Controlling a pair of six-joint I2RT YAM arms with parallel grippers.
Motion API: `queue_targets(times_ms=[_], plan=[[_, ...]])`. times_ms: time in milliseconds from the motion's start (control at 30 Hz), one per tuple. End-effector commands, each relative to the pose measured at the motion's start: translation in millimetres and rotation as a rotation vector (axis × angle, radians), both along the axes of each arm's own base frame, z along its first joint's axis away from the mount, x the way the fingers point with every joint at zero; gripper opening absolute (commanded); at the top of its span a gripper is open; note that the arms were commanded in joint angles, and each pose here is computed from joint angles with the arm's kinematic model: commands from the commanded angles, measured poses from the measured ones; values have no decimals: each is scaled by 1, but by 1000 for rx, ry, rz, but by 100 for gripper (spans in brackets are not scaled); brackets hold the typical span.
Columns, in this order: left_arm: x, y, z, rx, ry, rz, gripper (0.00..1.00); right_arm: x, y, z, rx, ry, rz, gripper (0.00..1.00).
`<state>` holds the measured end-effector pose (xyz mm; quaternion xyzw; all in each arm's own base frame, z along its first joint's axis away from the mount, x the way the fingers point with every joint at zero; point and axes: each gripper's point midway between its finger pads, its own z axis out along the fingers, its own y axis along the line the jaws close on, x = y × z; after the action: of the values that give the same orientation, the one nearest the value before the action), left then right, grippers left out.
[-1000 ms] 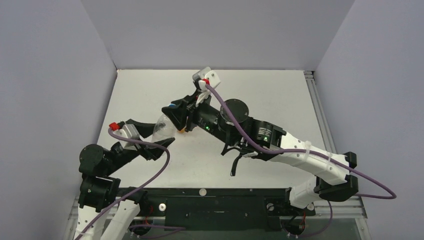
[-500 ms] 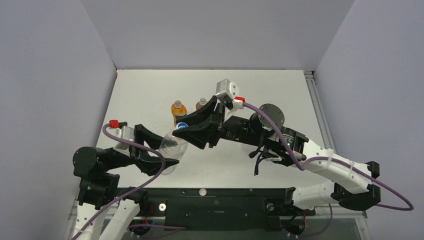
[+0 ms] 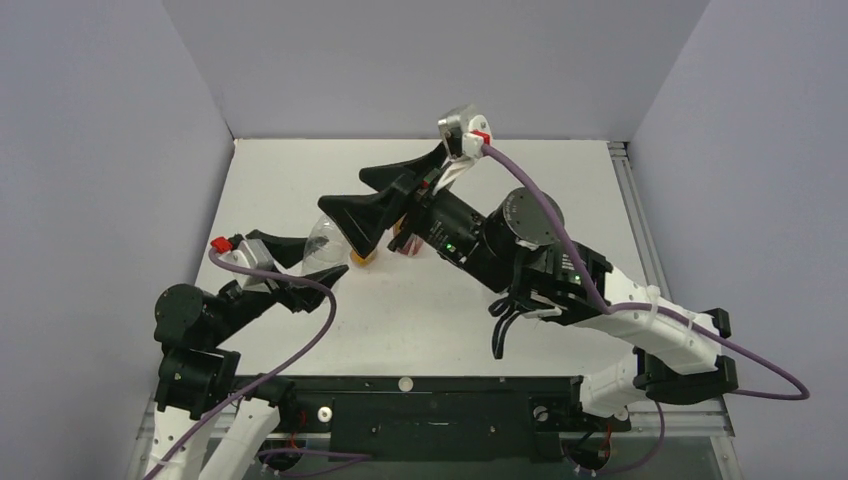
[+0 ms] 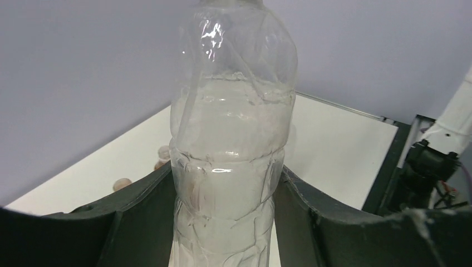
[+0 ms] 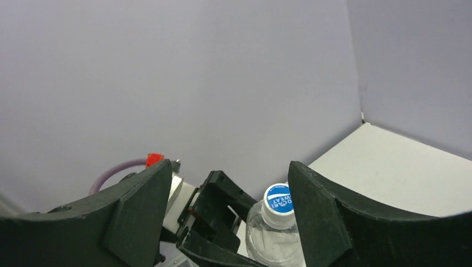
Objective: Unscrew the bottle caps
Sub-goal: Unscrew the bottle cap from the plastic bottle.
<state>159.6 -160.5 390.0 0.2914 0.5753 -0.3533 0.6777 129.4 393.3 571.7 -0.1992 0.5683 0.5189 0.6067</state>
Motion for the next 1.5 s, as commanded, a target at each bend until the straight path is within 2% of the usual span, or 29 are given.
queue_targets(times_ms=[0, 67, 367, 600, 733, 767, 833, 900, 933, 1067, 1200, 1300, 1333, 1467], plan=[[15, 19, 4, 55, -130, 146, 0, 32, 16, -42, -140, 111, -208, 66], [14, 20, 1, 83, -156, 150, 0, 34, 21, -45, -139, 119, -223, 62], [9, 22, -6, 110, -179, 152, 0, 37, 30, -48, -138, 125, -236, 53], [8, 23, -8, 107, -170, 154, 0, 36, 32, -52, -131, 130, -225, 37], [8, 23, -9, 108, -165, 154, 0, 35, 31, -52, -128, 128, -222, 24], [8, 23, -9, 104, -162, 154, 0, 35, 31, -52, -131, 127, -221, 16], [8, 22, -7, 93, -149, 152, 0, 35, 29, -54, -136, 123, -221, 7], [8, 20, -6, 77, -131, 141, 0, 35, 25, -54, -132, 111, -207, 0], [7, 19, -5, 65, -118, 130, 0, 31, 24, -56, -137, 98, -170, 0], [-14, -2, -2, 20, -49, -40, 0, 5, 20, -52, -118, -16, 20, 0], [-50, -26, 0, -4, 33, -324, 0, -30, 9, -50, -86, -138, 218, 0], [-76, -35, -6, -1, 166, -528, 0, -49, -3, -47, -56, -185, 330, 0], [-76, -37, -7, -7, 208, -552, 0, -48, -10, -47, -40, -185, 339, 0], [-76, -38, -5, -1, 186, -578, 0, -56, -26, -42, 21, -206, 403, 0]])
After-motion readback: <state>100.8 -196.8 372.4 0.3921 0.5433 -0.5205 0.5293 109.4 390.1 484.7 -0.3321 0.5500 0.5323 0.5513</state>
